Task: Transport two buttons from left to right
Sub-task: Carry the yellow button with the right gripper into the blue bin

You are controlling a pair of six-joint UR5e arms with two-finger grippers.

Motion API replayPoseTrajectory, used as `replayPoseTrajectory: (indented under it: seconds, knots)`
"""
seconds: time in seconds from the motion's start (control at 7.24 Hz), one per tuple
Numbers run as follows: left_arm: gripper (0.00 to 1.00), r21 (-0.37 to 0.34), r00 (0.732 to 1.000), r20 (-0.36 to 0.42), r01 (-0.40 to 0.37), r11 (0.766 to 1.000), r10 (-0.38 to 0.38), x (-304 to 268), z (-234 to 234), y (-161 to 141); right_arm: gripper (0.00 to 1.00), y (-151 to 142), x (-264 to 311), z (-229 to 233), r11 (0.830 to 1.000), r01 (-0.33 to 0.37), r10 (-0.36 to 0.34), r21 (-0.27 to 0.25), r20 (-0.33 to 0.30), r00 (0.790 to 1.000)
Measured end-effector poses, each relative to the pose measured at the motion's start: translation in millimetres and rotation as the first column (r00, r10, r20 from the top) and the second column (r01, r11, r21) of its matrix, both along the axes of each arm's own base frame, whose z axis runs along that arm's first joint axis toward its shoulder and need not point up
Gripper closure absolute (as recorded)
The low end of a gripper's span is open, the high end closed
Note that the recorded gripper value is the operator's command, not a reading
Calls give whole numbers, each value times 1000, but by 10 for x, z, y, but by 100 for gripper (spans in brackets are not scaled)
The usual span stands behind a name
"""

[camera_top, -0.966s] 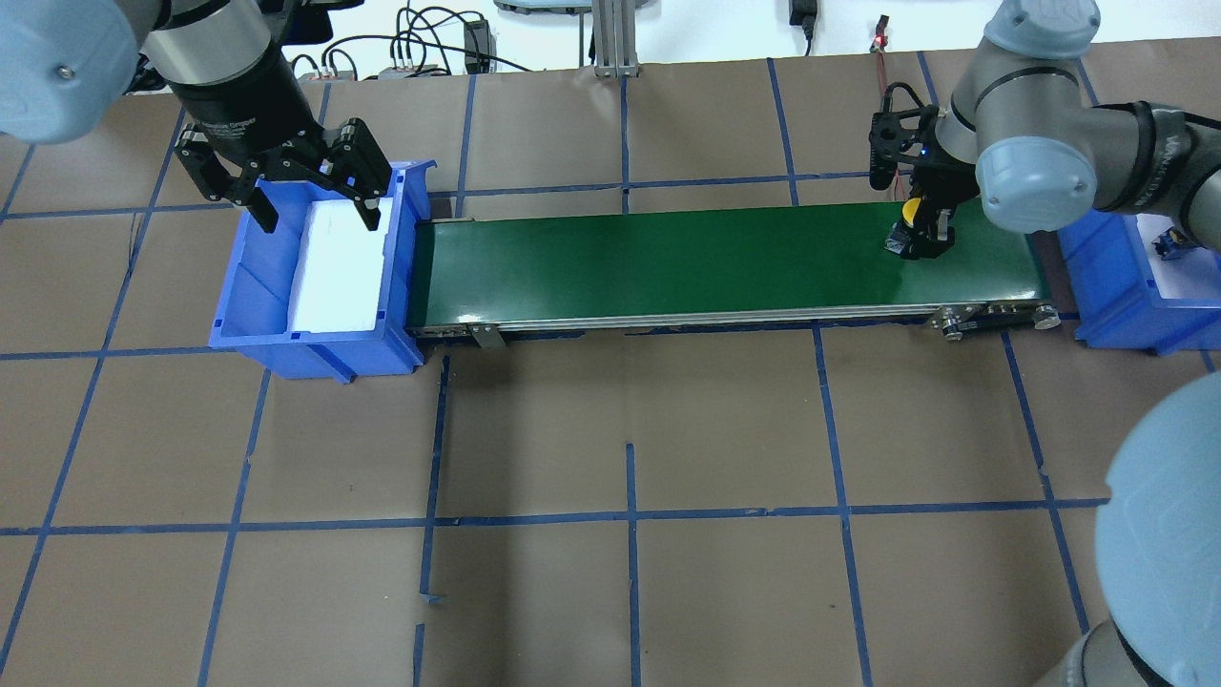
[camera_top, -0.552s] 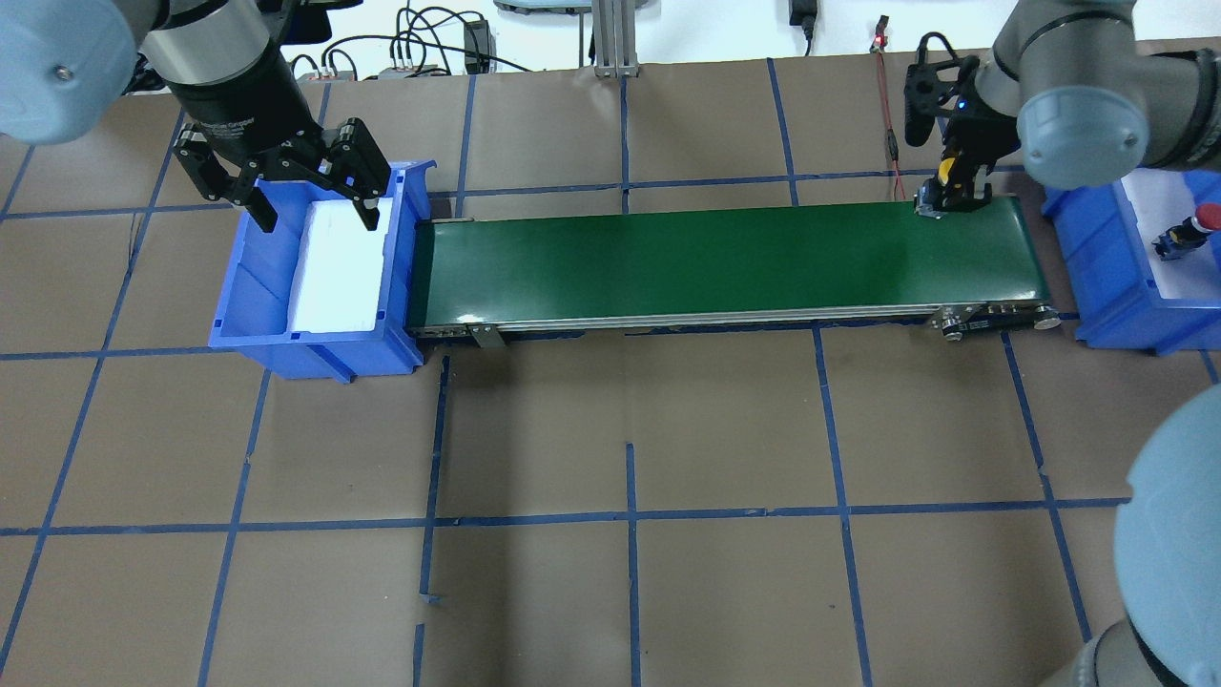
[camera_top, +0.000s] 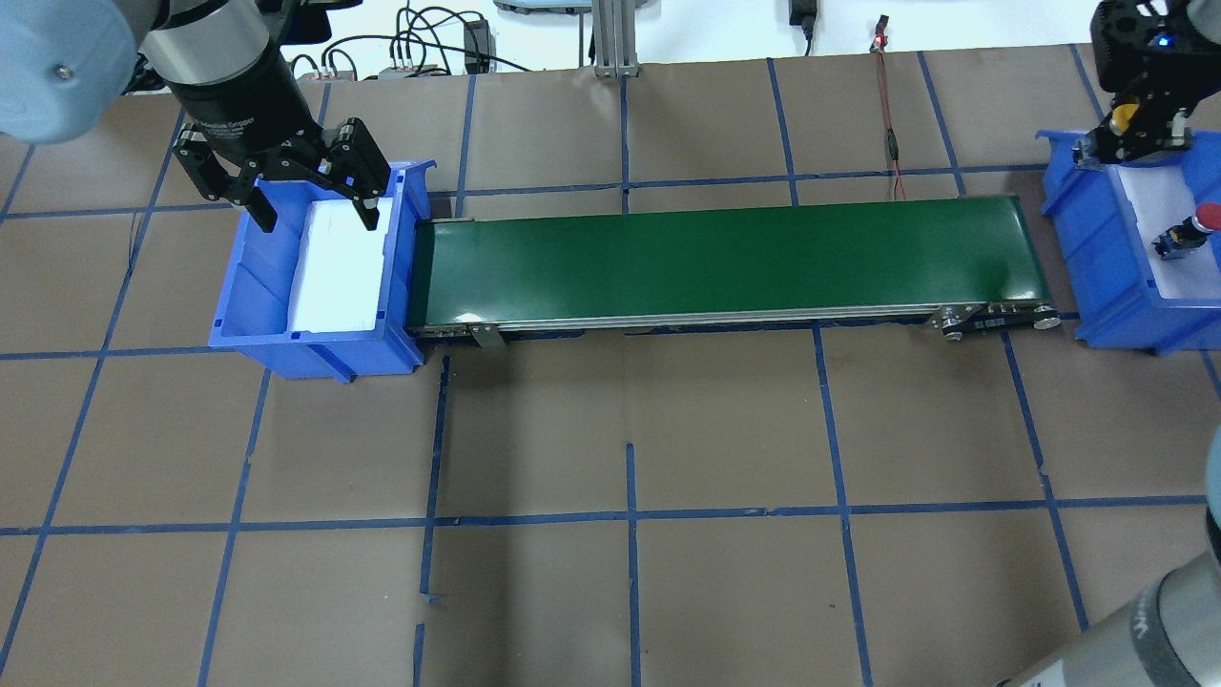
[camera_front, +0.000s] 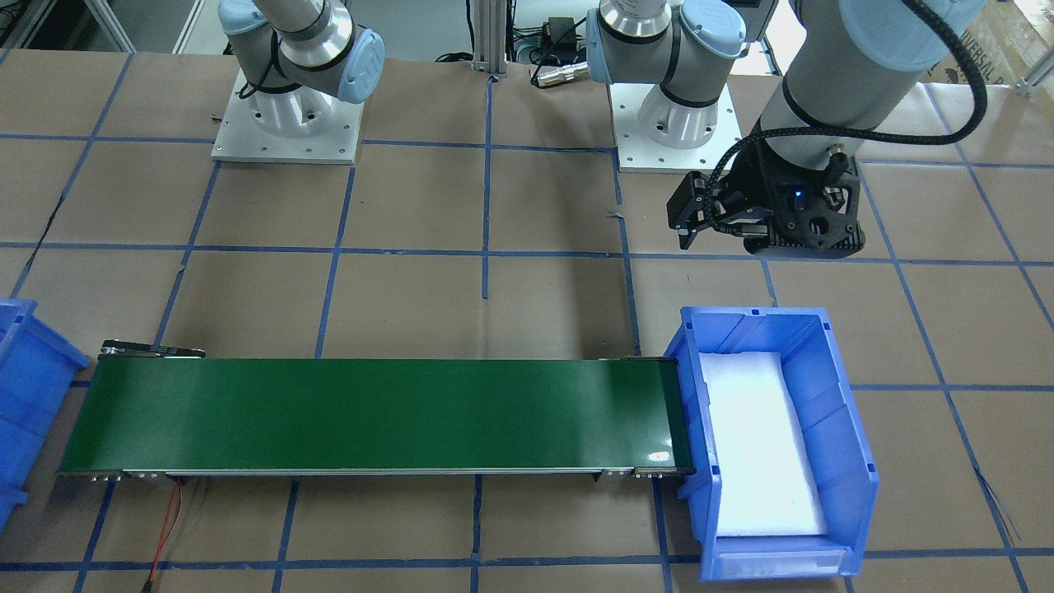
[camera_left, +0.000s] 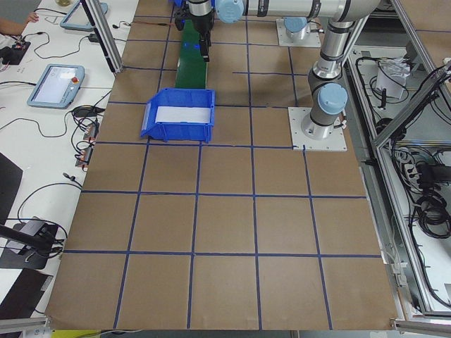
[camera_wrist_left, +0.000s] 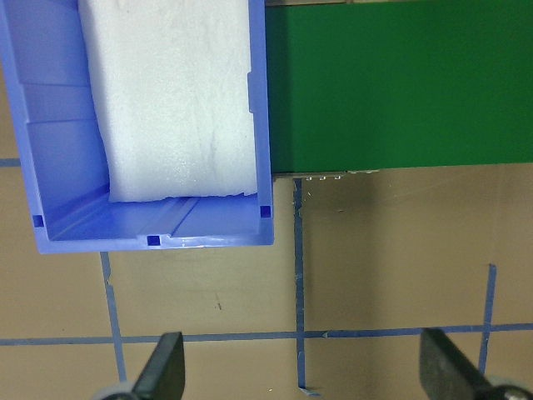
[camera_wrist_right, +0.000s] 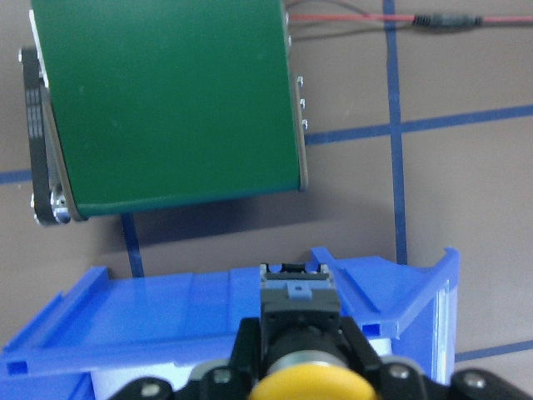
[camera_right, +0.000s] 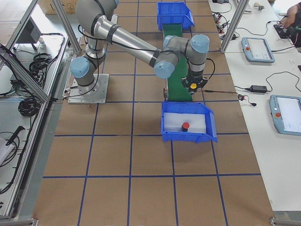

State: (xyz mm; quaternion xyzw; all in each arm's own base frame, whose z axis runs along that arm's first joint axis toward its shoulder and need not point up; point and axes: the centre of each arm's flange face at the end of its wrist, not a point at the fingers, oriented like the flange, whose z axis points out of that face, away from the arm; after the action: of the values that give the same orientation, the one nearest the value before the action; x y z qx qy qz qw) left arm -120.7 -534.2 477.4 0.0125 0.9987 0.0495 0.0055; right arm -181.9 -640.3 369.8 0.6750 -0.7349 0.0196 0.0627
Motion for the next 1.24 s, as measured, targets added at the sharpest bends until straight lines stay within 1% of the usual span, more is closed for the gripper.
replayPoseTrajectory:
  seconds: [0.14,0.28,0.41,0.55,0.69,0.97,1.1,1.24]
  knots:
    - [0,0,1000,0,0,1000,0,0,3,5,92,108,-331,-39,999,-34,34,9,-4,999]
    - [0,0,1000,0,-1,1000,1,0,2,6,92,237,-639,-161,998,-63,63,29,6,998]
    - [0,1,1000,-1,-2,1000,2,-1,0,5,92,357,-871,-383,995,-82,81,57,33,996]
    - [0,1,1000,-1,-3,1000,3,-1,-2,5,91,446,-976,-654,992,-88,82,87,71,994]
    - [0,1,1000,-1,-3,1000,3,-1,-3,4,91,495,-990,-908,990,-95,85,102,91,992]
    - [0,0,1000,-1,-3,1000,3,-1,-2,2,88,450,-1016,-1285,990,-116,111,82,67,992]
    - [0,0,1000,-1,-3,1000,3,-1,-2,2,57,417,-1041,-1369,990,-120,115,76,58,992]
    - [0,0,1000,0,-3,1000,3,-1,-2,3,1,400,-1050,-1389,990,-119,115,70,54,992]
